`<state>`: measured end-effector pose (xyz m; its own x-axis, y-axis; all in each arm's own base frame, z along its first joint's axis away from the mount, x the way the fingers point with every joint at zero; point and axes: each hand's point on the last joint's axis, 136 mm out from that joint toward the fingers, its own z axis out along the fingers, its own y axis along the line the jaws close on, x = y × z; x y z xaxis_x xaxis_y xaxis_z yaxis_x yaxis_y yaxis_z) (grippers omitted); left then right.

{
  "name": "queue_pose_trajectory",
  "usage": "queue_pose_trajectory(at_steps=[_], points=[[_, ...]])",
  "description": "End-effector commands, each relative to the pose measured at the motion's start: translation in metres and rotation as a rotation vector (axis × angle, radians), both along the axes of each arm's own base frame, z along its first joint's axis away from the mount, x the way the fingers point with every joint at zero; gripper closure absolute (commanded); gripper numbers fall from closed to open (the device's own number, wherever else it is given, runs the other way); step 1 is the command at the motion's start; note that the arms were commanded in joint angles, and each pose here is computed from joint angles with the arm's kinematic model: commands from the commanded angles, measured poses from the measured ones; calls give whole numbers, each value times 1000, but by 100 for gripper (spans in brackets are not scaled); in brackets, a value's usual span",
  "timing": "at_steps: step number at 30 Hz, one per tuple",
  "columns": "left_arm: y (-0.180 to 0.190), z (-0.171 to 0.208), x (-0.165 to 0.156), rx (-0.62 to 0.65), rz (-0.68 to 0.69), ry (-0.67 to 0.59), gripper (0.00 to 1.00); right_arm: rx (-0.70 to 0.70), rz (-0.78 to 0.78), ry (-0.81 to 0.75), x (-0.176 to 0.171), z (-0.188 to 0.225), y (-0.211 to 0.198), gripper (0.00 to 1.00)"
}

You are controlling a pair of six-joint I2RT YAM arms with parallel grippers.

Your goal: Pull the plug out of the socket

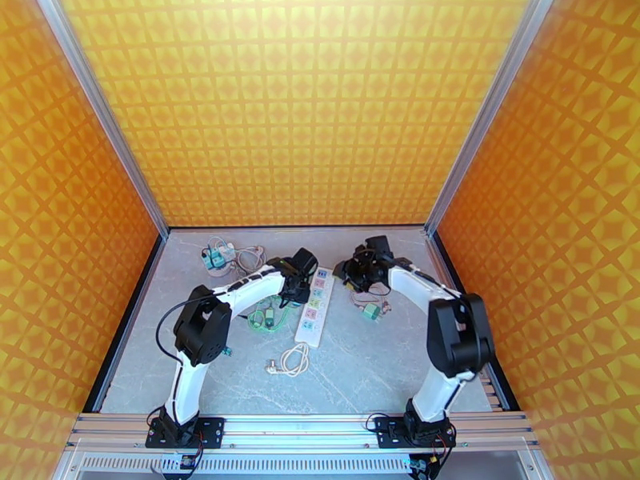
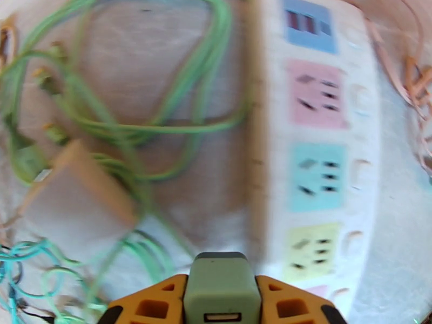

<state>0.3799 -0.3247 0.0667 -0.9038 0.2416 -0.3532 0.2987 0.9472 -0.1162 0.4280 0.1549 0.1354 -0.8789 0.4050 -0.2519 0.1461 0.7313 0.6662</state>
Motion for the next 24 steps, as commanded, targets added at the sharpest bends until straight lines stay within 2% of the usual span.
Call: queue_pose_trajectory(at_steps=[1,5,13,24], points=[[-33,-8,-7,-110,-21,53,71,-53,-43,-31,-3,19,-13,45],[-63,-5,-9,-202,-41,80,72,-89,-67,-56,-8,32,-23,45],[-118,7,-10,-279,-106,70,71,-144,-102,-52,-22,34,-41,45],[-73,-15,6,-203,-50,68,61,-130,-103,-44,-36,28,-41,45]])
